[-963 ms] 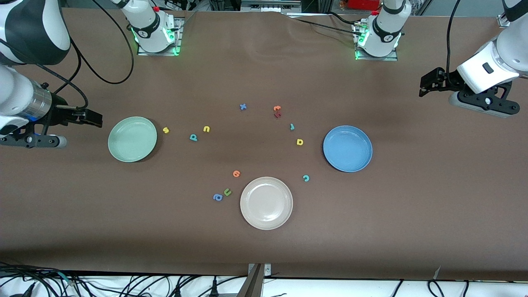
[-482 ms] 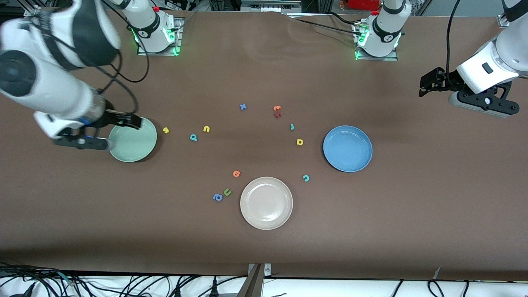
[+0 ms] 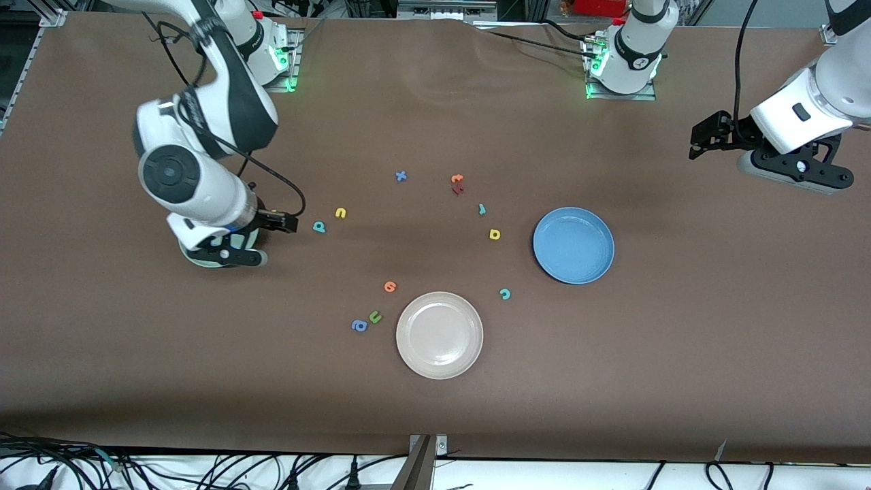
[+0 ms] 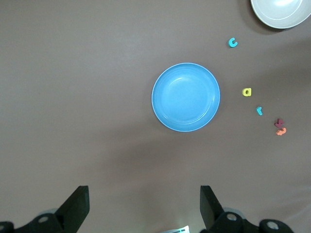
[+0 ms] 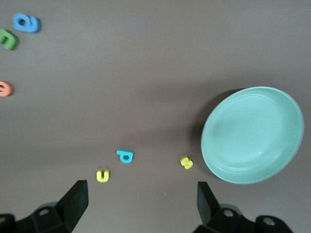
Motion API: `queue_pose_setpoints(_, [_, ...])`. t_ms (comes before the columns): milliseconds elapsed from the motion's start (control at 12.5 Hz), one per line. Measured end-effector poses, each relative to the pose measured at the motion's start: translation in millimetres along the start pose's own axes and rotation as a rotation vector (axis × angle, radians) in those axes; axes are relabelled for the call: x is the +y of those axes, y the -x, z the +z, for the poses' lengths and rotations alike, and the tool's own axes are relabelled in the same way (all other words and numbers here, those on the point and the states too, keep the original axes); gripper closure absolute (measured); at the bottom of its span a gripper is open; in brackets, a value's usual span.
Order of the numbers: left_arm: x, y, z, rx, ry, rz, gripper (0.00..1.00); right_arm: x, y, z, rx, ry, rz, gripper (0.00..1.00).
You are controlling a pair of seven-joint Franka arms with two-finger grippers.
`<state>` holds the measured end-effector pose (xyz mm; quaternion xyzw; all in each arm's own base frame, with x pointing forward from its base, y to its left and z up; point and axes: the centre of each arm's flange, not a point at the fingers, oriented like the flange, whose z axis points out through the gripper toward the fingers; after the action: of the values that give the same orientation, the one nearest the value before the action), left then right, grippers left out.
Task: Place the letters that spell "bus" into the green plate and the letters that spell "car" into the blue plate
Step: 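Grasp the teal letter d with the right gripper while the left gripper reaches out, then place the teal d on the green plate while the left gripper reaches the teal c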
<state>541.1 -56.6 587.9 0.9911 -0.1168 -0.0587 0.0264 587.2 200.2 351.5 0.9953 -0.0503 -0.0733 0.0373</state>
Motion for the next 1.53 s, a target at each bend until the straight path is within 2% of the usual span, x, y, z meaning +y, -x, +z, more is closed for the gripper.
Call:
queue_pose_setpoints(401, [7,-4,6,-0.011,0.000,0.014,0.00,-16,44,122,0.089,-0.081,0.022,0.00])
queue_pose_setpoints(803, [17,-17,23,-0.042,0.004,0.029,0.00,-17,53,177,0.112,-0.117,0.025,0.01])
queue_pose_setpoints(963, [24,-26,39,-0.069,0.006,0.006,0.00,-18,53,185,0.113,-0.123,0.025,0.07])
queue_pose_setpoints(1043, [25,-33,49,-0.077,0.007,-0.003,0.00,-19,53,187,0.112,-0.122,0.023,0.13])
queue_pose_setpoints(1204, [35,-58,73,-0.045,0.004,-0.020,0.00,-25,57,187,0.112,-0.121,0.011,0.14])
queue_pose_setpoints(1284, [48,-75,92,-0.029,0.002,-0.036,0.00,-28,58,187,0.111,-0.121,0.004,0.22])
queue_pose_setpoints(1365, [65,-93,117,-0.016,0.001,-0.049,0.00,-30,59,188,0.111,-0.120,0.001,0.22])
queue_pose_setpoints(1445, [84,-110,144,0.004,0.001,-0.060,0.00,-30,60,188,0.110,-0.120,-0.001,0.30])
queue_pose_setpoints(1525, [107,-127,170,0.035,0.002,-0.073,0.00,-29,59,187,0.112,-0.120,0.000,0.44])
